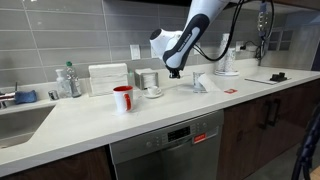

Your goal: Pick up the plastic spoon from the paper cup and put it on the kitchen counter

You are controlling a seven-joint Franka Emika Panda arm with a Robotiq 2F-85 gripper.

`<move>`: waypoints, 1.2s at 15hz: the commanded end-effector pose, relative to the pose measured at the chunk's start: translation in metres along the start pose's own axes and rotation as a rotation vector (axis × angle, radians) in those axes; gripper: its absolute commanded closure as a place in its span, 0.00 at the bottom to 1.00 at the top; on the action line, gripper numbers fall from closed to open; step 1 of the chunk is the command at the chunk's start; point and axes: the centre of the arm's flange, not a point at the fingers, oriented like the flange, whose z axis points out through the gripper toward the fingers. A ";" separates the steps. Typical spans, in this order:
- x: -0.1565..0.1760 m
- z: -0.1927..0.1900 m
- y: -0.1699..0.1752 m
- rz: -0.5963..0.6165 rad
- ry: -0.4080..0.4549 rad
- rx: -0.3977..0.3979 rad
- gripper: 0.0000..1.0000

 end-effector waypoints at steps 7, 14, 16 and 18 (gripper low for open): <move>0.004 0.061 -0.021 -0.047 0.033 -0.004 0.99; 0.017 0.073 -0.002 0.001 -0.003 0.009 0.99; 0.019 0.078 0.001 0.014 -0.004 0.024 0.99; 0.021 0.083 0.002 0.028 -0.009 0.028 0.99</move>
